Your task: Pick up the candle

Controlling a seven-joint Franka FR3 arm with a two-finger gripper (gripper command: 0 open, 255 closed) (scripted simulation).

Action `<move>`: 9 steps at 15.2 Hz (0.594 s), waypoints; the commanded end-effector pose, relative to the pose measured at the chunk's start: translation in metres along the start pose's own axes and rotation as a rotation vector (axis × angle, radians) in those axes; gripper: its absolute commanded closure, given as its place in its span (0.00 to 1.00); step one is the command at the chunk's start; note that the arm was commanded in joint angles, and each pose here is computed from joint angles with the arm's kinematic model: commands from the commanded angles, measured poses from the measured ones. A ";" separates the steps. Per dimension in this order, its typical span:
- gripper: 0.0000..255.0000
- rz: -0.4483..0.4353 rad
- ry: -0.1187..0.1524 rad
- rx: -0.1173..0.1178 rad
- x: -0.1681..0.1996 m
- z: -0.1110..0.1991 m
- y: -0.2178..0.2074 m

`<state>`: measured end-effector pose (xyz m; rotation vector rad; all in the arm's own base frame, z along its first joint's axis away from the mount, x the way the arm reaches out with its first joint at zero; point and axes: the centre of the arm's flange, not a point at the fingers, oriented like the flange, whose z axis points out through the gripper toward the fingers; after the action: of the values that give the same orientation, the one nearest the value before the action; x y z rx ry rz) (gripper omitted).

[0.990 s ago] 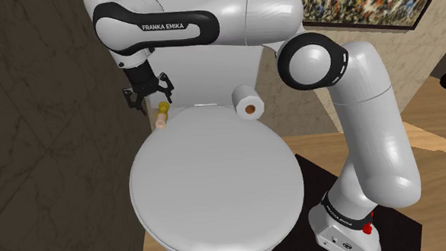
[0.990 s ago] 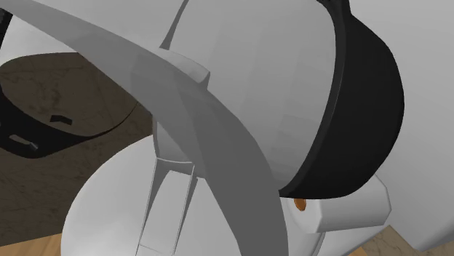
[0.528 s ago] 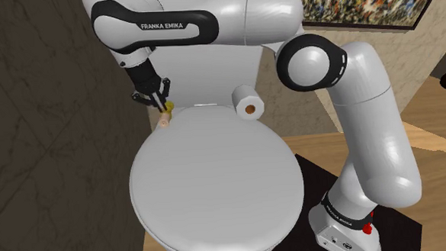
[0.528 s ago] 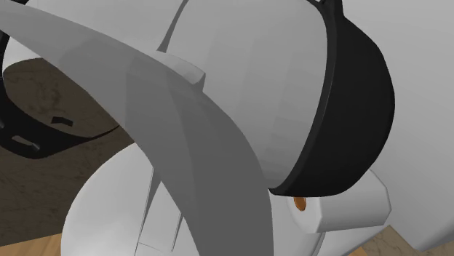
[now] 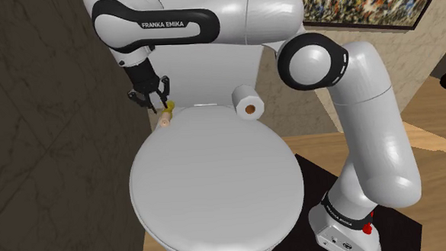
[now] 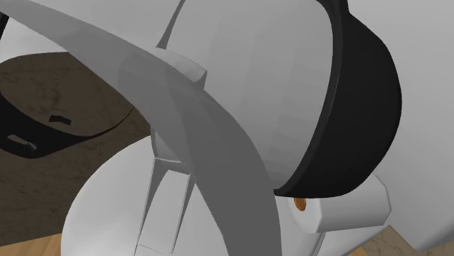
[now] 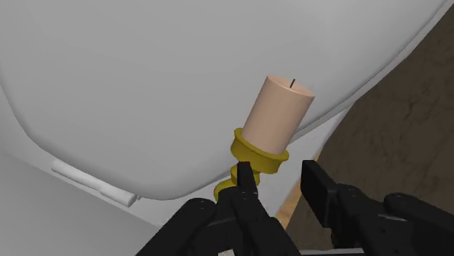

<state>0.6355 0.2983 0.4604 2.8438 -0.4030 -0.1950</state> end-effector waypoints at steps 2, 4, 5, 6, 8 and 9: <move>0.00 0.231 0.020 0.260 -0.032 0.005 0.047; 0.00 0.237 0.020 0.267 -0.033 0.010 0.046; 0.00 0.237 0.020 0.267 -0.032 0.015 0.045; 0.00 0.237 0.020 0.267 -0.032 0.020 0.044; 0.00 0.237 0.020 0.267 -0.031 0.030 0.041; 0.00 0.237 0.020 0.267 -0.030 0.035 0.039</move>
<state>0.5909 0.2622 0.4453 3.0164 -0.8088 -0.0713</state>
